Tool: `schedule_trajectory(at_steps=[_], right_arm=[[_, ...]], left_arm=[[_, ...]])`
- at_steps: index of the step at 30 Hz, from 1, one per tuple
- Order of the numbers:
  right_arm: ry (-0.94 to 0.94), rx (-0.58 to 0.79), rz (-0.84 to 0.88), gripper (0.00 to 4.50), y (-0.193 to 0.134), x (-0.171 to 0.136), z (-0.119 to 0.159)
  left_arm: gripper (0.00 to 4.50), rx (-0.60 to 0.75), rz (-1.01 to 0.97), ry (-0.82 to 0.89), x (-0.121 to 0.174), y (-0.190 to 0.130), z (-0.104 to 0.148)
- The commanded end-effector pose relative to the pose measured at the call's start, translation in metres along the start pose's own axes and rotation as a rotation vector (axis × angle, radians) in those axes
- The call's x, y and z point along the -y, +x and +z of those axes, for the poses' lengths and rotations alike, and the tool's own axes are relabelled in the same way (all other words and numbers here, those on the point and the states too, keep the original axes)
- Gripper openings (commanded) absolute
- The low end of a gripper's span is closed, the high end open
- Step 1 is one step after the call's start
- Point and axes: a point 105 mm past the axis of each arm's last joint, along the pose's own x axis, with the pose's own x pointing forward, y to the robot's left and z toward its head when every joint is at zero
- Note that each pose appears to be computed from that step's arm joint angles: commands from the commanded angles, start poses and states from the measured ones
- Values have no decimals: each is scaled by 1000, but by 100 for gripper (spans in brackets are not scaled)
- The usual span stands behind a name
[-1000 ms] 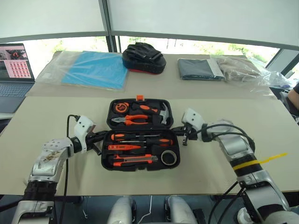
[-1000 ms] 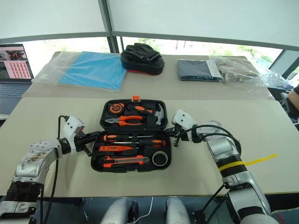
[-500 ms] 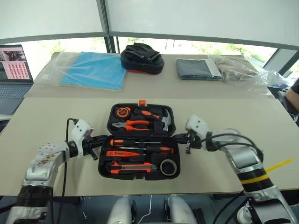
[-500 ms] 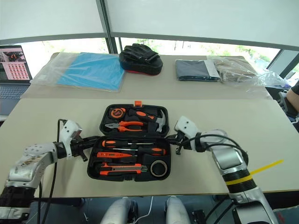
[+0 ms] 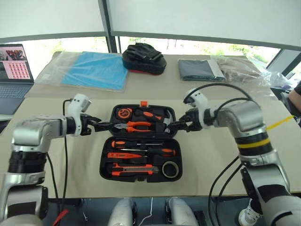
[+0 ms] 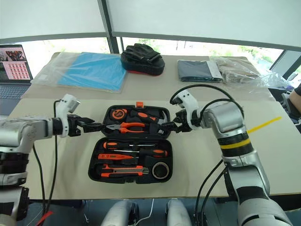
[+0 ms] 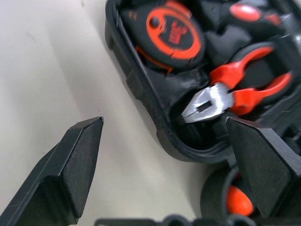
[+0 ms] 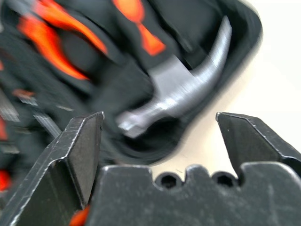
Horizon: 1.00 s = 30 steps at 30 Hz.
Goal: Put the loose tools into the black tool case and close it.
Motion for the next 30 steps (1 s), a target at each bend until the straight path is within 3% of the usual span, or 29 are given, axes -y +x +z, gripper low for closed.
schedule_trajectory(at_steps=[1, 9, 13, 18, 22, 30], right_arm=[[-3, -23, -59, 448, 2, 7, 5], [41, -79, -106, 448, 16, 14, -4], [95, -100, -133, 450, 19, 19, -5], [135, -118, -132, 450, 24, 18, -8], [154, -113, -142, 450, 24, 20, -8], [161, -96, -160, 450, 21, 21, -5]], left_arm=[[450, -1, 56, 26, -1, 0, 6], [450, -24, 121, -1, -8, 13, -6], [349, -18, 167, -18, -14, 22, -7], [176, 31, 171, -70, -17, 29, -2], [63, 41, 151, -88, -12, 28, 1], [40, 45, 166, -123, -16, 25, -1]])
